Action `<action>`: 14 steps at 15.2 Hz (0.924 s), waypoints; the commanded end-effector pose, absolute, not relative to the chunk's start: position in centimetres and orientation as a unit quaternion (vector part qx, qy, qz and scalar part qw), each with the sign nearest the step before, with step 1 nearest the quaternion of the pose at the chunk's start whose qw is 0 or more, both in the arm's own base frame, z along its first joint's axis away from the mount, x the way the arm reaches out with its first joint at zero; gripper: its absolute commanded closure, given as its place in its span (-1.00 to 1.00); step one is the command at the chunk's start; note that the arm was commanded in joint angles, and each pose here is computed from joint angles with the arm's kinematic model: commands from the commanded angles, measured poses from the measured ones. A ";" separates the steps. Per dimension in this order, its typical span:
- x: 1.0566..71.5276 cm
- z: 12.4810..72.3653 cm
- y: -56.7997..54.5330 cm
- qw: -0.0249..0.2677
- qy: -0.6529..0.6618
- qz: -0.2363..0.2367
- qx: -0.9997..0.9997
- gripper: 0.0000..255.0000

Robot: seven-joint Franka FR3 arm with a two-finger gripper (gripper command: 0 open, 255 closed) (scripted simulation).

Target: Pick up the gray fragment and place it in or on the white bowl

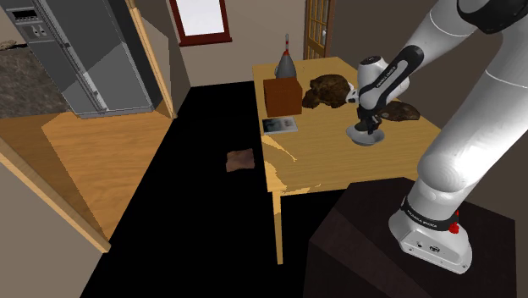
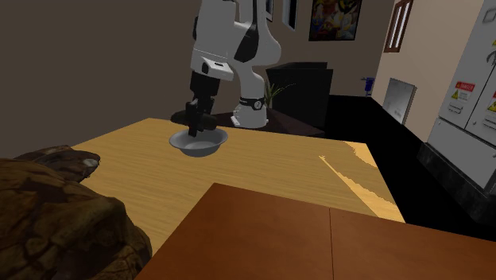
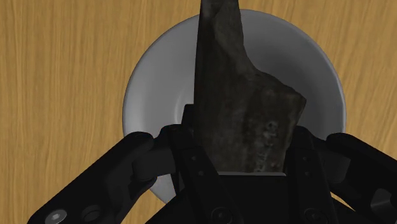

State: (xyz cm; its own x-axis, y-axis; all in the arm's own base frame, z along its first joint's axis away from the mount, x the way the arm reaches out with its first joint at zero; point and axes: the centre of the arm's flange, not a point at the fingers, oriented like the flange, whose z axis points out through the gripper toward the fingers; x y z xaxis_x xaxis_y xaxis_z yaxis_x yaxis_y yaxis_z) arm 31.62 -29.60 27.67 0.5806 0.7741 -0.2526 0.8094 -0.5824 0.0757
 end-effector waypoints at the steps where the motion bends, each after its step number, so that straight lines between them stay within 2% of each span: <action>1: 31.6 27.6 -29.6 0.092 0.448 -0.096 0.884 1.00; 5: 31.6 27.6 -29.6 0.092 0.448 -0.096 0.884 1.00; 6: 31.6 27.6 -29.6 0.092 0.448 -0.096 0.884 -1.00; 11: 31.6 27.6 -29.6 0.092 0.448 -0.096 0.884 -1.00; 14: 32.0 31.4 -28.6 0.092 0.448 -0.096 0.884 -1.00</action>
State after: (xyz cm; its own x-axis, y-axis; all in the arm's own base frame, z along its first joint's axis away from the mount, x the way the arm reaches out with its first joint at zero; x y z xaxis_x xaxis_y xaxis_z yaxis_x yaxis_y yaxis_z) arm 32.04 -28.92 30.30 0.5808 0.7742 -0.2515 0.8095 -0.5819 0.0781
